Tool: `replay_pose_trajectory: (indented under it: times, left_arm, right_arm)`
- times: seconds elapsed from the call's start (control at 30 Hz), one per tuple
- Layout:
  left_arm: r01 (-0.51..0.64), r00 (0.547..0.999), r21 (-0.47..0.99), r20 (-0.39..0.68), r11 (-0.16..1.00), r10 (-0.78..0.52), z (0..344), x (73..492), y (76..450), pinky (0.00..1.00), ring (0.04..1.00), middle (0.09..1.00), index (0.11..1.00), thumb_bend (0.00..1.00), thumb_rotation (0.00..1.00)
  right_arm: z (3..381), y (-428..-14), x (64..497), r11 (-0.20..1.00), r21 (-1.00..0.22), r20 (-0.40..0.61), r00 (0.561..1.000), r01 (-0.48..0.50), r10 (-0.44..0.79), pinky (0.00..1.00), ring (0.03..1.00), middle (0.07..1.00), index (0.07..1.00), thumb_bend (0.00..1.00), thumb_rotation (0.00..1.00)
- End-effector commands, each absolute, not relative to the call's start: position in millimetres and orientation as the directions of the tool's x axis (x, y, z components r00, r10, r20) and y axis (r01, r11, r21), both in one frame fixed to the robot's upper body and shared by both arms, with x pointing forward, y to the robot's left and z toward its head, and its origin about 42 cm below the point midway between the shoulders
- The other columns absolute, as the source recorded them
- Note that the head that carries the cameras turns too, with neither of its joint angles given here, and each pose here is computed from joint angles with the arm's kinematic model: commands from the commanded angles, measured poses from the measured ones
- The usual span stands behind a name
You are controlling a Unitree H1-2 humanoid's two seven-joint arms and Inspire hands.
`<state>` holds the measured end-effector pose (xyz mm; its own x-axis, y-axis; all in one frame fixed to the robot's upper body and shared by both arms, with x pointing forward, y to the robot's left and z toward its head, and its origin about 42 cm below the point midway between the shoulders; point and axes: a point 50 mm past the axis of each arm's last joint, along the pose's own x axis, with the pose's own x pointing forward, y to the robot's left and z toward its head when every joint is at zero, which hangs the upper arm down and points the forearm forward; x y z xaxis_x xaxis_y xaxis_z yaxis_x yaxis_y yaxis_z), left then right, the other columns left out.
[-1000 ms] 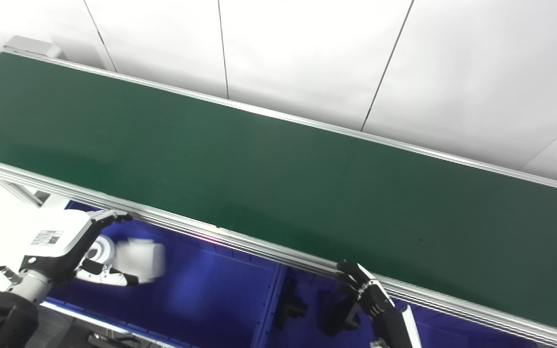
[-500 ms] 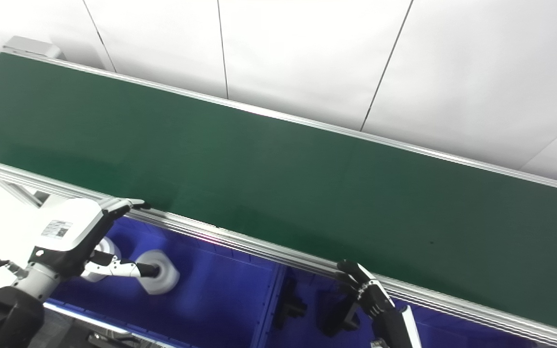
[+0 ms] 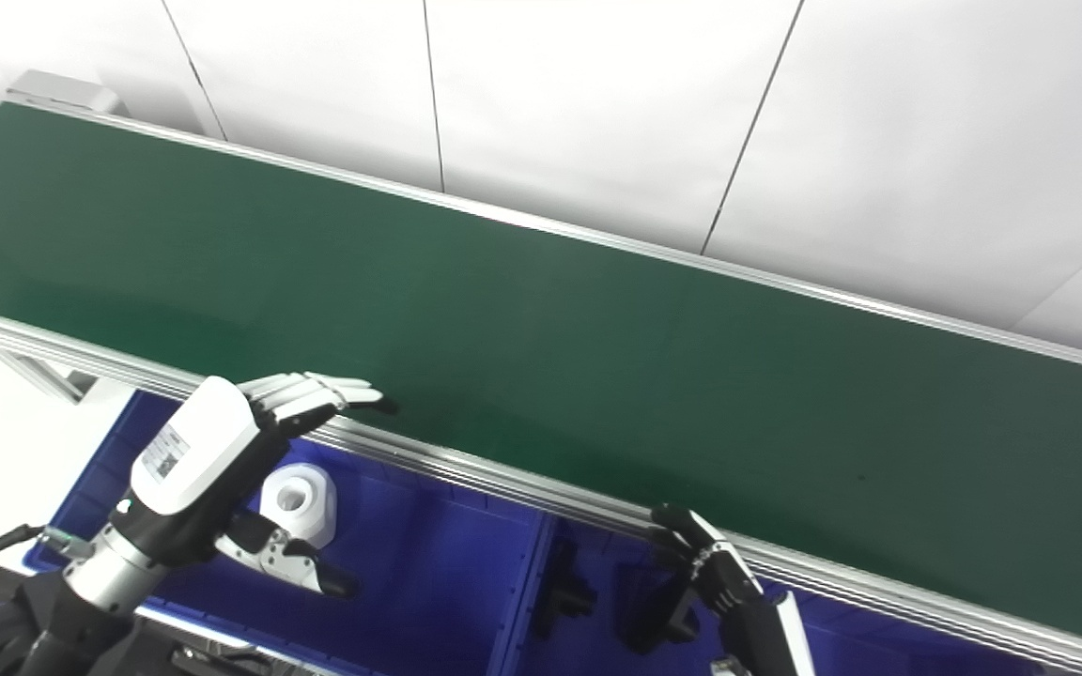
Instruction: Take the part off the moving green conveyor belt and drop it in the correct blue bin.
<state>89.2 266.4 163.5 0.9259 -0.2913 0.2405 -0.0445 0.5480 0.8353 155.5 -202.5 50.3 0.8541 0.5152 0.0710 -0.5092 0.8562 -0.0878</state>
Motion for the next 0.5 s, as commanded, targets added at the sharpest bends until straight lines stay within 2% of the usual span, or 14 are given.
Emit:
replay_pose_trajectory:
  times: [0.0, 0.1, 0.3, 0.4, 0.47]
  left_arm:
    - [-0.095, 0.888, 0.794, 0.340, 0.601, -0.309, 174.2, 93.3, 258.1, 0.62, 0.709, 0.756, 0.738, 0.84, 0.87]
    - [-0.088, 0.878, 0.755, 0.368, 0.650, -0.308, 166.2, 105.0, 244.3, 0.60, 0.695, 0.743, 0.727, 0.84, 0.87]
    - [0.024, 0.894, 0.622, 0.337, 0.782, -0.296, 132.4, 130.6, 209.4, 0.60, 0.710, 0.764, 0.737, 0.83, 0.85]
    - [0.133, 0.916, 0.489, 0.271, 0.862, -0.296, 105.3, 136.0, 188.0, 0.63, 0.729, 0.779, 0.753, 0.82, 0.83]
    - [0.179, 0.922, 0.430, 0.240, 0.885, -0.303, 93.0, 137.1, 180.1, 0.65, 0.737, 0.784, 0.766, 0.78, 0.83]
  right_arm:
    - [56.7, -195.6, 157.6, 0.862, -0.088, 0.104, 0.856, -0.500, 0.507, 0.75, 0.801, 0.844, 0.838, 0.85, 0.96]
    - [56.4, -190.3, 157.2, 0.862, -0.097, 0.105, 0.857, -0.497, 0.505, 0.74, 0.803, 0.845, 0.838, 0.85, 0.96]
    - [55.3, -180.6, 154.4, 0.865, -0.104, 0.111, 0.858, -0.491, 0.501, 0.73, 0.797, 0.846, 0.837, 0.83, 0.97]
    - [57.1, -174.8, 152.1, 0.871, -0.094, 0.105, 0.865, -0.482, 0.490, 0.74, 0.799, 0.848, 0.834, 0.82, 0.96]
    - [58.6, -173.2, 151.6, 0.873, -0.093, 0.100, 0.868, -0.478, 0.486, 0.74, 0.802, 0.851, 0.840, 0.81, 0.97]
